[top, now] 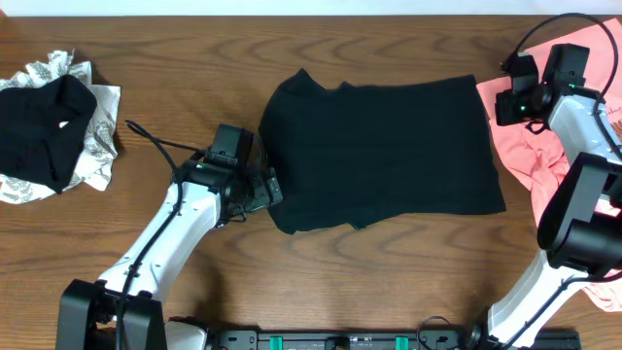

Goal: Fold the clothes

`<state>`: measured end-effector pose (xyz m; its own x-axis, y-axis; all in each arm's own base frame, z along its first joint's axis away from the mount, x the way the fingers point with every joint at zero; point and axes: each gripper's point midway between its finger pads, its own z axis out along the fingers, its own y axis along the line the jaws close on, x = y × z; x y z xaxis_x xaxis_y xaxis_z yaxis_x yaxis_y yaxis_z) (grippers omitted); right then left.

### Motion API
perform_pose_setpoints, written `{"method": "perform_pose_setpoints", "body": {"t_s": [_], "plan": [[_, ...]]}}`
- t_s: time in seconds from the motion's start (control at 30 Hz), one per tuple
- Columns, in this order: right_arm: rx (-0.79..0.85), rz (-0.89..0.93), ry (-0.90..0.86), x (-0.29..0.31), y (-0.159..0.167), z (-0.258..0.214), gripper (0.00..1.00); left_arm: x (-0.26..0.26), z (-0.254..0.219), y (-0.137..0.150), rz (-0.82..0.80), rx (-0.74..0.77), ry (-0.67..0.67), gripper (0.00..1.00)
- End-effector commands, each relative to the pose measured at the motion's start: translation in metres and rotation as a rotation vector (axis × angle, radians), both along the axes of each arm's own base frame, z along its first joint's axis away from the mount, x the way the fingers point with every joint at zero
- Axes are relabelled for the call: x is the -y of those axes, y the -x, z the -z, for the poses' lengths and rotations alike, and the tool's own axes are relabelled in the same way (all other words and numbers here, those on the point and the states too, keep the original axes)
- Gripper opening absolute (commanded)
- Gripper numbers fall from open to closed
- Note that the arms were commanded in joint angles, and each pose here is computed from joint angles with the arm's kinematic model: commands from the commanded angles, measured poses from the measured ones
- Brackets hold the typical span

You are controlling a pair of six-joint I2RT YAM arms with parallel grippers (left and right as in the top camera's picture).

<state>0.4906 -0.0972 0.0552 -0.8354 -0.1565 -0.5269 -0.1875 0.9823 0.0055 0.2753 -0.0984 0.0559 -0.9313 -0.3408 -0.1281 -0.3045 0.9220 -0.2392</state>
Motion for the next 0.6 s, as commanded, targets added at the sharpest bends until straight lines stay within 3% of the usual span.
{"method": "perform_pose_setpoints", "body": {"t_s": [0.0, 0.57], "plan": [[0.016, -0.035, -0.024, -0.001, -0.006, 0.003, 0.01, -0.002, 0.003, 0.001, -0.009, -0.009, -0.015, 0.98], [-0.074, -0.039, -0.045, 0.005, 0.001, 0.060, 0.01, -0.002, 0.003, 0.001, -0.009, -0.009, -0.015, 0.98]]}}
